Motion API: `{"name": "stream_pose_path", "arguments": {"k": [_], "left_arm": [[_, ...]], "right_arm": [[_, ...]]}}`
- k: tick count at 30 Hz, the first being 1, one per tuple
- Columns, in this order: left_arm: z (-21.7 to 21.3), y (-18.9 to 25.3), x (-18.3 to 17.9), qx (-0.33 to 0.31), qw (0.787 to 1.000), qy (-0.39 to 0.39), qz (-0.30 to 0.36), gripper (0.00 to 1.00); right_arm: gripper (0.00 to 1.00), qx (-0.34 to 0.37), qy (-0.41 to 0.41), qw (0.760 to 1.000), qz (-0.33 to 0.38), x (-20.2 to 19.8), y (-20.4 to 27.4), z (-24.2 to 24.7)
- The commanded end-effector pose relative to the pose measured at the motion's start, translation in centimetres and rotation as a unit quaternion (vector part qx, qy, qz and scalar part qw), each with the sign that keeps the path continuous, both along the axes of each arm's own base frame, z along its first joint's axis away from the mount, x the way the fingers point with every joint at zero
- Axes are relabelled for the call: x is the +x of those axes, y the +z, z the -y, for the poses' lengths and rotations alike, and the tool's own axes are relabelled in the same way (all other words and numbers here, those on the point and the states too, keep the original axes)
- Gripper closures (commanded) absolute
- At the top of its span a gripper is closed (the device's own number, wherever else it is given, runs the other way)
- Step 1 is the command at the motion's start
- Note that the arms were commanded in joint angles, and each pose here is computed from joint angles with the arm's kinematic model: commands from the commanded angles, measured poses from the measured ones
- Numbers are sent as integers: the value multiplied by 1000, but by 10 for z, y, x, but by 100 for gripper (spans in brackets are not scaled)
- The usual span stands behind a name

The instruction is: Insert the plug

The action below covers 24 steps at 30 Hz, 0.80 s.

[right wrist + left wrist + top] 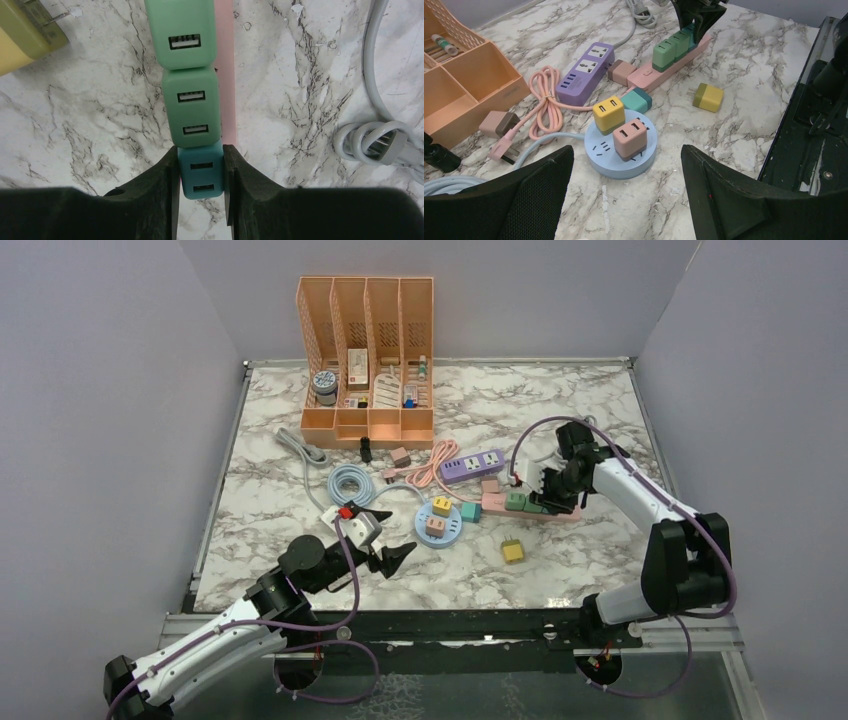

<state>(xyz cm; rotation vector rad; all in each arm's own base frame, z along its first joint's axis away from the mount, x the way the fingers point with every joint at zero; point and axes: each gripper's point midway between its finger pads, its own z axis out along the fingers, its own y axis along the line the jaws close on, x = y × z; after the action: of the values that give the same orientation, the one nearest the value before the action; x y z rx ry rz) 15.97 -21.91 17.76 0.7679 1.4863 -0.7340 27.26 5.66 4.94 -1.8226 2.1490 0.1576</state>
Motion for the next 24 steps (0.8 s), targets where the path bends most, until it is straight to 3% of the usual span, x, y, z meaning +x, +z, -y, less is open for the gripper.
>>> {"name": "stream_pose_path", "arguments": {"k": [1,4,6,16,21,24], "left_arm": [[3,17,-4,-20,1000,-15,14,20],[2,20,-3,-22,1000,-11,18,20],[1,22,-3,-24,999,-9,20,20],[-1,29,1,-24,999,1,28,19],[-9,29,15,-43,997,59,-10,20],[-18,26,28,-52,990,118,-57,17]], "right_arm": [[60,14,-32,995,-92,-40,-50,-2],[38,29,-48,997,-58,-23,-29,-5],[33,40,-48,997,-40,-16,-15,-9],[31,74,-80,990,85,2,52,-8],[31,151,-135,967,155,15,98,-23],[30,224,-196,940,167,22,128,-36]]}}
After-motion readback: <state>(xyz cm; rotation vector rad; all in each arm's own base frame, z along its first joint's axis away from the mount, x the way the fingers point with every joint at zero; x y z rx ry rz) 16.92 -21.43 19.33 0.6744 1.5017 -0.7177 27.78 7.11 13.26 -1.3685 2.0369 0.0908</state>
